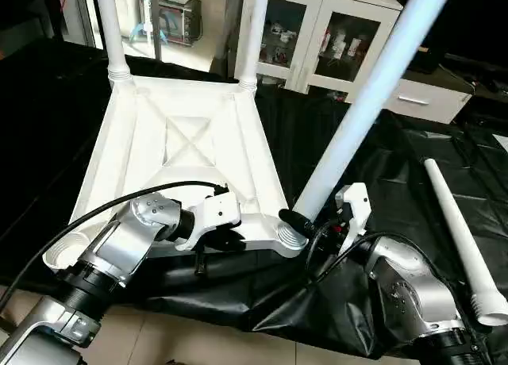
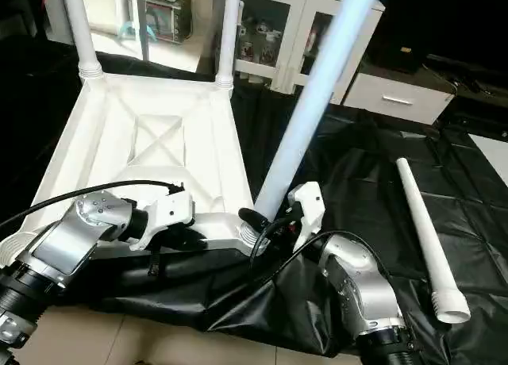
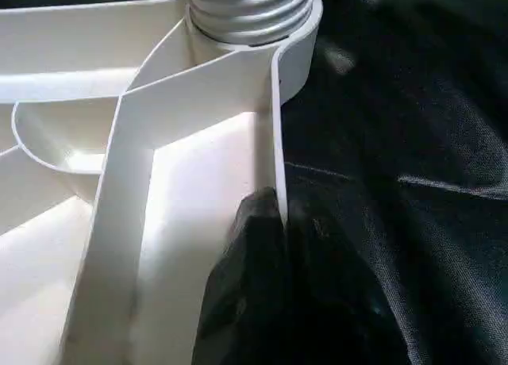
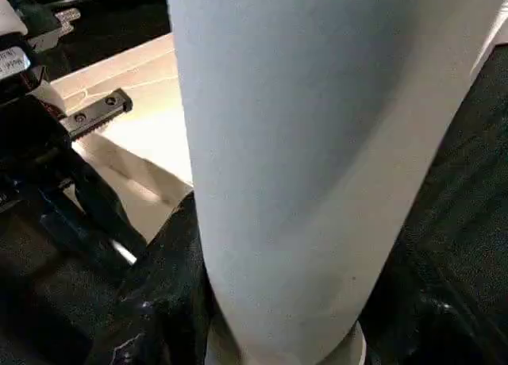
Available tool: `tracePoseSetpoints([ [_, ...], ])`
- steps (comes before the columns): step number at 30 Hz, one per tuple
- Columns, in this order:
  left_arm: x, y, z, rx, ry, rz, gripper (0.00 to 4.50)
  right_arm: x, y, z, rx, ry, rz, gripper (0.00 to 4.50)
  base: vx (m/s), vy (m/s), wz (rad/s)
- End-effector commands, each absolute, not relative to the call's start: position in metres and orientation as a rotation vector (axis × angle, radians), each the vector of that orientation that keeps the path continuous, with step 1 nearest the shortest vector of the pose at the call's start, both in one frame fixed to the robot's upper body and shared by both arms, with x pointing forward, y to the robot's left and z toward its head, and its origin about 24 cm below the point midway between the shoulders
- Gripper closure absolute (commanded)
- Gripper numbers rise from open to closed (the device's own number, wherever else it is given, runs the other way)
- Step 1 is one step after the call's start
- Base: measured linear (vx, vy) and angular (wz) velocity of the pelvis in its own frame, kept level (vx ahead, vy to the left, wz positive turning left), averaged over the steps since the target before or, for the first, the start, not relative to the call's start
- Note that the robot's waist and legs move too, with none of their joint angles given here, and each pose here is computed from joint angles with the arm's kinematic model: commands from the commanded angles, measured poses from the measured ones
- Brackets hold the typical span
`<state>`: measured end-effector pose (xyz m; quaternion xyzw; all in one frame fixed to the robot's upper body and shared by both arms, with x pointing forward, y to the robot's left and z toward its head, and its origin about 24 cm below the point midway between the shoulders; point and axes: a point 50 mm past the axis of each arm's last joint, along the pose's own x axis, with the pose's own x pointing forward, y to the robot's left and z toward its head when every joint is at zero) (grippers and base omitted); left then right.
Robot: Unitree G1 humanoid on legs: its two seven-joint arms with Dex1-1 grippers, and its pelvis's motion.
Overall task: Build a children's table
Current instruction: Pick table leg
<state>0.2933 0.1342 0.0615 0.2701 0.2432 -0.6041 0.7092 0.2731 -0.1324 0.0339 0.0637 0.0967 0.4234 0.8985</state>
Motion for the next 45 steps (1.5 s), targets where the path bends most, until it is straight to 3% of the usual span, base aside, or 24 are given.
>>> tracePoseSetpoints([
  [1, 0.293, 0.132, 0.058, 0.615, 0.557, -1.341, 4.5, 0.261, -0.144, -0.001, 0.083, 0.403, 0.823, 2.59, 0.0, 0.0, 0.0],
  [7, 0.306, 0.123, 0.056, 0.565, 0.554, -1.172, 4.5, 0.283, -0.148, -0.008, -0.042, 0.429, 0.587, 2.59, 0.0, 0.0, 0.0],
  [8, 0.319, 0.111, 0.061, 0.523, 0.526, -1.056, 4.5, 0.3, -0.15, -0.007, -0.035, 0.435, 0.417, 2.59, -0.053, 0.011, -0.05],
  [10, 0.333, 0.095, 0.068, 0.46, 0.498, -0.954, 4.5, 0.316, -0.152, -0.005, -0.002, 0.443, 0.24, 2.59, -0.053, 0.017, -0.08],
  [17, 0.359, 0.052, 0.1, 0.378, 0.366, -0.777, 4.5, 0.342, -0.143, 0.003, 0.14, 0.433, -0.04, 2.59, 0.0, 0.0, 0.0],
  [26, 0.363, 0.047, 0.1, 0.386, 0.373, -0.725, 4.5, 0.352, -0.122, 0.009, 0.119, 0.407, -0.078, 2.59, 0.032, -0.007, -0.01],
  [42, 0.364, 0.052, 0.094, 0.385, 0.398, -0.724, 4.5, 0.357, -0.121, 0.014, 0.151, 0.359, -0.049, 2.59, 0.0, 0.0, 0.0],
  [45, 0.363, 0.053, 0.093, 0.391, 0.401, -0.744, 4.5, 0.359, -0.122, 0.016, 0.105, 0.358, -0.024, 2.59, 0.0, 0.0, 0.0],
])
